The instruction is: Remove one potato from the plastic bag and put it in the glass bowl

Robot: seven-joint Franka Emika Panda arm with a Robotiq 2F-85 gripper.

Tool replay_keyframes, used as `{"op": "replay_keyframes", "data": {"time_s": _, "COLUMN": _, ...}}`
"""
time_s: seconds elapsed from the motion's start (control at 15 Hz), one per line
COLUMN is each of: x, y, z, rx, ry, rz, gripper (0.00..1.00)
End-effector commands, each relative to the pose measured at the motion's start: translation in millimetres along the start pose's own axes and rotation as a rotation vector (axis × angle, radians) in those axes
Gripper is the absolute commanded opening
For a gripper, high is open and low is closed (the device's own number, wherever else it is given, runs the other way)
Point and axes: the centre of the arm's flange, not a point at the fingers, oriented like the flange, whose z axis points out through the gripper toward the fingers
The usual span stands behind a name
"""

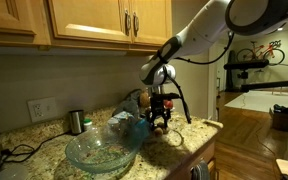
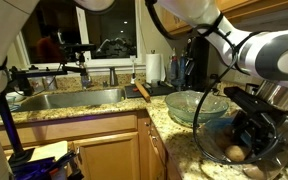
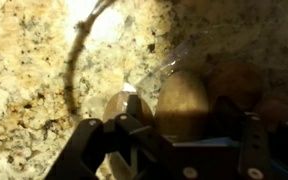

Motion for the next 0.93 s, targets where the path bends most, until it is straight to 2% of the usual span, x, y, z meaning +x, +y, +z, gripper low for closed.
{"op": "replay_keyframes", "data": {"time_s": 0.0, "x": 6.6, "y": 3.1, "z": -1.5, "rx": 0.018, "ry": -0.026, "rz": 0.018, "gripper": 0.49}}
{"op": "replay_keyframes", "data": {"time_s": 0.4, "x": 7.6, "y": 2.1, "z": -2.4, "rx": 0.025, "ry": -0.026, "rz": 0.017, "gripper": 0.12}}
{"op": "replay_keyframes", "data": {"time_s": 0.47, "x": 8.2, "y": 2.3, "z": -3.0, "rx": 0.024, "ry": -0.026, "rz": 0.017, "gripper": 0.11}}
{"op": "replay_keyframes", "data": {"time_s": 0.53, "x": 8.1, "y": 2.8, "z": -2.6, "rx": 0.023, "ry": -0.027, "rz": 0.017, "gripper": 0.13}}
{"op": "replay_keyframes", "data": {"time_s": 0.6, "x": 8.3, "y": 3.2, "z": -3.4, "rx": 0.024, "ry": -0.029, "rz": 0.018, "gripper": 0.52}}
{"op": "replay_keyframes", "data": {"time_s": 0.67, "x": 8.6, "y": 3.8, "z": -4.2, "rx": 0.024, "ry": -0.031, "rz": 0.019, "gripper": 0.49}}
{"op": "replay_keyframes", "data": {"time_s": 0.73, "x": 9.0, "y": 4.6, "z": -2.8, "rx": 0.024, "ry": -0.035, "rz": 0.02, "gripper": 0.51}}
{"op": "replay_keyframes", "data": {"time_s": 0.87, "x": 9.9, "y": 4.9, "z": -0.3, "rx": 0.022, "ry": -0.038, "rz": 0.02, "gripper": 0.62}}
